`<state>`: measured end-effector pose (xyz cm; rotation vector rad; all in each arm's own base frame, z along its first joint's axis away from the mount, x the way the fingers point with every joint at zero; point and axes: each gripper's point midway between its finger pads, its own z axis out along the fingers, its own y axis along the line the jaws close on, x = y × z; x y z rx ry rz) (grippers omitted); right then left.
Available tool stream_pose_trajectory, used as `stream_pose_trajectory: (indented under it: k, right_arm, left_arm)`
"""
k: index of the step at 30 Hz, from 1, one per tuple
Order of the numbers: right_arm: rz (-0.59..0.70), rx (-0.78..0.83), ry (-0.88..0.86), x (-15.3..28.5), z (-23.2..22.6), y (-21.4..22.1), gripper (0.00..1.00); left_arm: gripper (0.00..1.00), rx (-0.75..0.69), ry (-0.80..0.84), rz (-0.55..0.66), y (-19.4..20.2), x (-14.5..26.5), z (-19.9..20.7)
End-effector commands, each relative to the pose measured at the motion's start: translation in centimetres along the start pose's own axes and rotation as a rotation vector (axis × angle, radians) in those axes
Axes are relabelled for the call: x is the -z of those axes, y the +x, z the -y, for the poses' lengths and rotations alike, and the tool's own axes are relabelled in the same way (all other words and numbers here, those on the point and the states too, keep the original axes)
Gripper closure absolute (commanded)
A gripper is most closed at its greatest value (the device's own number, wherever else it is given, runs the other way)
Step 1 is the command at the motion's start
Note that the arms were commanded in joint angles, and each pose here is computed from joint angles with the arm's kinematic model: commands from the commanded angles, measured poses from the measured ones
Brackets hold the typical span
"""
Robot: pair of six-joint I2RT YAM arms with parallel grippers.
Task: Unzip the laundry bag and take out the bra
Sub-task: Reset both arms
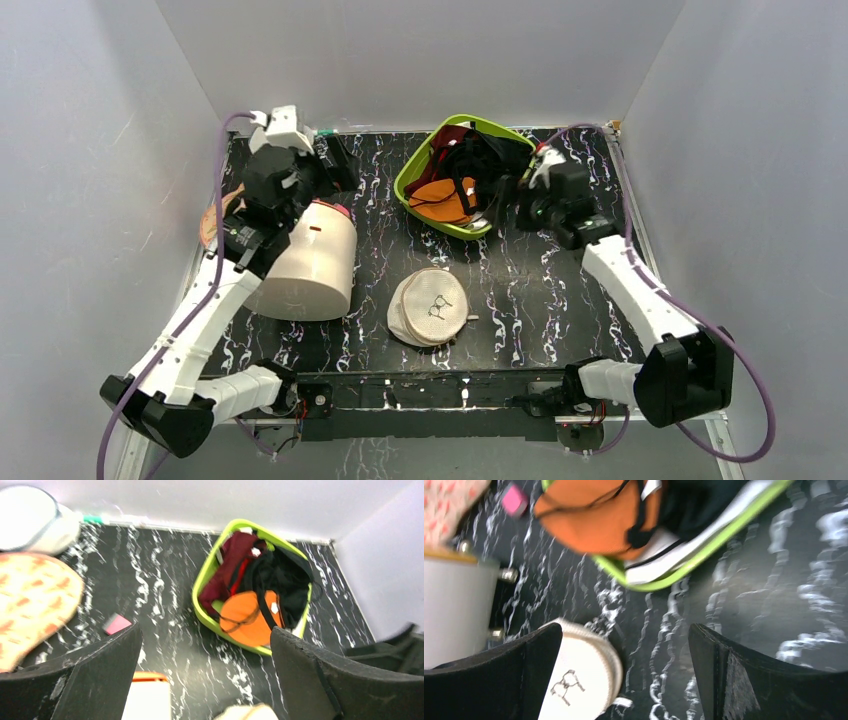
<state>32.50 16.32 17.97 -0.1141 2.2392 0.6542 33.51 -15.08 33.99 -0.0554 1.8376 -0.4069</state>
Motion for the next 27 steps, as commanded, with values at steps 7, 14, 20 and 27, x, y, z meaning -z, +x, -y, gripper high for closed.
stream_pose_trajectory:
  k: [7, 14, 20, 27]
  right_arm:
    - [0.566, 0.175, 0.182, 15.4, -2.2, -17.6, 0.02]
    - [0.937, 0.284, 0.169, 28.0, -6.3, -20.5, 0.02]
    - [0.953, 0.230, 0.186, 28.9, -5.7, -19.3, 0.02]
    - [0.891, 0.219, 0.161, 26.2, -4.9, -17.5, 0.02]
  left_arm:
    - [0.02, -0.175, -0.044, 0.315, -12.6, 6.6, -1.2]
    - [0.02, -0.212, 0.035, 0.474, -15.5, 13.1, -0.5]
    - [0.02, -0.198, 0.046, 0.485, -14.6, 14.7, -0.9]
    - [0.02, -0.190, 0.042, 0.446, -13.2, 14.5, -1.3]
